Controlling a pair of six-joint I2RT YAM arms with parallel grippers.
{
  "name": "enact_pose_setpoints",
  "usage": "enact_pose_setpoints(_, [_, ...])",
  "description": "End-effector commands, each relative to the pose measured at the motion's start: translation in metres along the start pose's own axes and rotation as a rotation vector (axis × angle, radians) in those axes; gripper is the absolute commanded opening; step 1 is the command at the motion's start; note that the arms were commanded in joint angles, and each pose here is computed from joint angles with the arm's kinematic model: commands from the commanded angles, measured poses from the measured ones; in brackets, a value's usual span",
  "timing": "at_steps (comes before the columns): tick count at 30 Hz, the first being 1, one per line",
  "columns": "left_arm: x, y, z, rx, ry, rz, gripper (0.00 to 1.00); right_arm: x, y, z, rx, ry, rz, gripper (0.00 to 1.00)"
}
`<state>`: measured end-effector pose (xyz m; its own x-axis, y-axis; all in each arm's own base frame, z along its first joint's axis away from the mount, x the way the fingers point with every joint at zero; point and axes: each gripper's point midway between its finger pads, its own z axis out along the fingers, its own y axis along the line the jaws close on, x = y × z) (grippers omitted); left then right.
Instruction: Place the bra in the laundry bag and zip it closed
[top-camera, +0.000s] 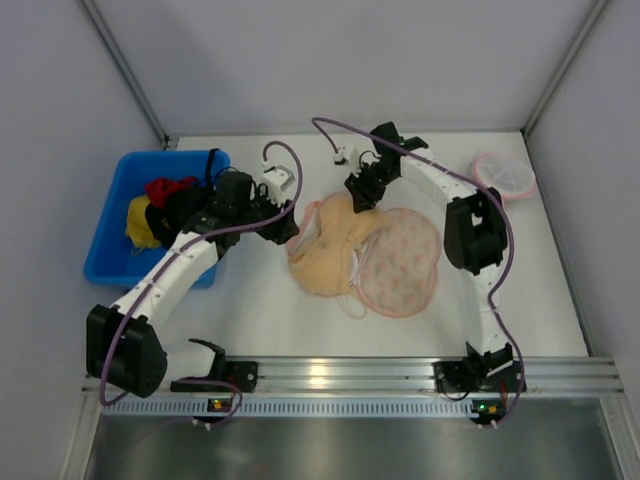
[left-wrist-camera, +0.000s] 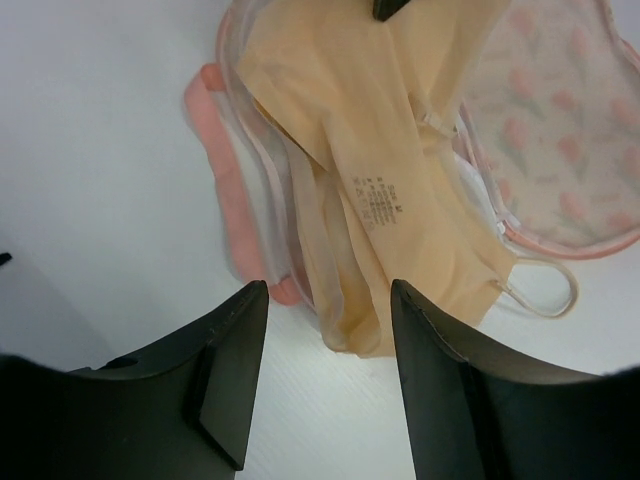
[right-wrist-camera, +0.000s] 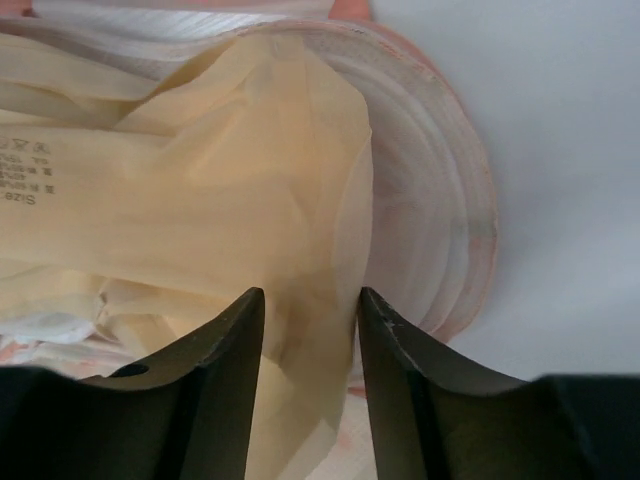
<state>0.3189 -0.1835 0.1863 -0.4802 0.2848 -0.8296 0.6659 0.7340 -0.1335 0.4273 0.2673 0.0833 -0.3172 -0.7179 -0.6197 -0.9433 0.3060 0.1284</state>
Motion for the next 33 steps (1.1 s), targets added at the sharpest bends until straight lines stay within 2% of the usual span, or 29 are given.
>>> enact_pose_setpoints(1, [0.015, -0.006, -0.007, 0.009, 0.042, -0.047, 0.58, -0.03, -0.028, -0.022, 0.115, -0.085, -0.005, 0.45])
enact_pose_setpoints(4, [0.021, -0.013, -0.009, 0.04, 0.074, -0.056, 0.58, -0.03, -0.032, -0.046, 0.149, -0.108, 0.083, 0.57])
enact_pose_setpoints(7, [0.026, -0.007, -0.011, 0.013, 0.103, -0.04, 0.59, -0.023, -0.028, -0.084, 0.181, -0.128, 0.167, 0.62])
enact_pose_setpoints(9, [0.026, -0.006, -0.013, 0.003, 0.111, -0.035, 0.59, 0.0, -0.021, -0.09, 0.17, -0.09, 0.231, 0.61])
enact_pose_setpoints(12, [0.025, -0.005, -0.014, -0.002, 0.119, -0.032, 0.59, 0.04, -0.012, -0.096, 0.169, 0.002, 0.278, 0.53])
enact_pose_setpoints(13, [0.025, -0.005, -0.014, -0.002, 0.123, -0.036, 0.59, 0.049, -0.008, -0.099, 0.173, 0.022, 0.28, 0.46])
enact_pose_setpoints(16, [0.021, -0.008, -0.014, 0.018, 0.124, -0.053, 0.59, 0.081, 0.007, -0.088, 0.156, 0.1, 0.32, 0.35])
enact_pose_setpoints(19, [0.014, -0.015, -0.015, 0.055, 0.111, -0.048, 0.59, 0.1, 0.024, -0.078, 0.121, 0.127, 0.387, 0.29])
enact_pose_setpoints(23, [0.013, -0.021, -0.02, 0.085, 0.107, -0.023, 0.59, 0.127, 0.054, -0.058, 0.054, 0.162, 0.482, 0.27])
enact_pose_setpoints(29, [0.014, -0.021, -0.027, 0.084, 0.11, 0.029, 0.58, 0.138, 0.089, -0.037, -0.023, 0.153, 0.586, 0.23])
enact_pose_setpoints(33, [0.022, -0.043, -0.039, 0.218, 0.096, 0.141, 0.56, 0.132, 0.121, -0.031, -0.092, 0.129, 0.556, 0.22])
